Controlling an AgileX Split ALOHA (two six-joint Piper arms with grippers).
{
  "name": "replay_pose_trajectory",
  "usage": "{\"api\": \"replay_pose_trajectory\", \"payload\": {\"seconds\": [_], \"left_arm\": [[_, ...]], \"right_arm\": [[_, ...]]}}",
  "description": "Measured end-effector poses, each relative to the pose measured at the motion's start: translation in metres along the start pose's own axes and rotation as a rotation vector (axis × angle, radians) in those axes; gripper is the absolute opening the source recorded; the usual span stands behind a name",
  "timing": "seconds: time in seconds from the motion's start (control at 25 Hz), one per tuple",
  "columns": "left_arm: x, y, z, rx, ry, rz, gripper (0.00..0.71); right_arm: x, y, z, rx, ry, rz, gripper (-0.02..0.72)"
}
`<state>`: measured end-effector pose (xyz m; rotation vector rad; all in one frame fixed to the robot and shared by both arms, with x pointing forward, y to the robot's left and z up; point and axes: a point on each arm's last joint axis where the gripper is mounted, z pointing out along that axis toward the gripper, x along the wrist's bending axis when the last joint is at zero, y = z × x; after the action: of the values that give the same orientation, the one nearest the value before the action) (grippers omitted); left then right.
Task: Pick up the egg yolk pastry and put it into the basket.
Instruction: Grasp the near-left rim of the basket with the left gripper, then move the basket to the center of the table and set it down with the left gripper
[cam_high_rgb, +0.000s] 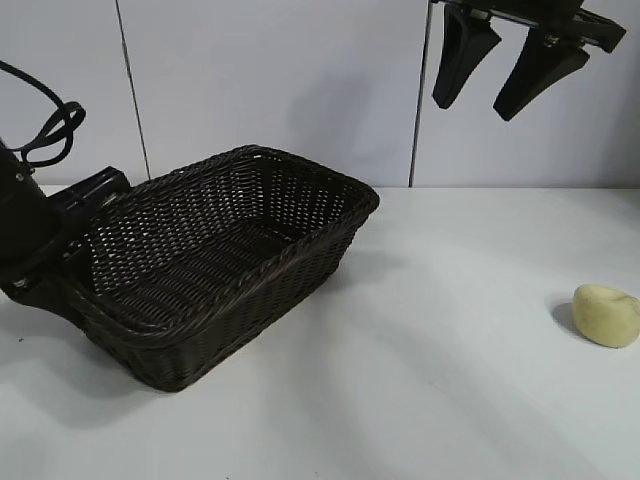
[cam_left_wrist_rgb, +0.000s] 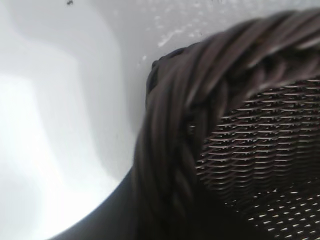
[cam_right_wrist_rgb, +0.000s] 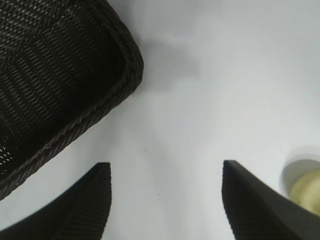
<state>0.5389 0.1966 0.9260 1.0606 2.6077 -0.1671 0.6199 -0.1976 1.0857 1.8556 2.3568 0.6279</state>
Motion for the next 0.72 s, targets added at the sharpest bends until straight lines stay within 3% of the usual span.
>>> {"api": "replay_pose_trajectory", "payload": {"seconds": [0.24, 0.4, 0.72], "left_arm": [[-0.015, 0.001, -0.022, 0.013, -0.024, 0.057, 0.099], [-0.028, 0.004, -0.035, 0.016, -0.049, 0.175, 0.099], [-0.038, 0.02, -0.045, 0.136, -0.101, 0.395, 0.099]], "right_arm": [[0.0, 0.0, 0.0, 0.0, 0.0, 0.0, 0.466], [0.0, 0.0, 0.0, 0.001, 0.001, 0.001, 0.466], [0.0, 0.0, 0.0, 0.002, 0.003, 0.001, 0.466]]}}
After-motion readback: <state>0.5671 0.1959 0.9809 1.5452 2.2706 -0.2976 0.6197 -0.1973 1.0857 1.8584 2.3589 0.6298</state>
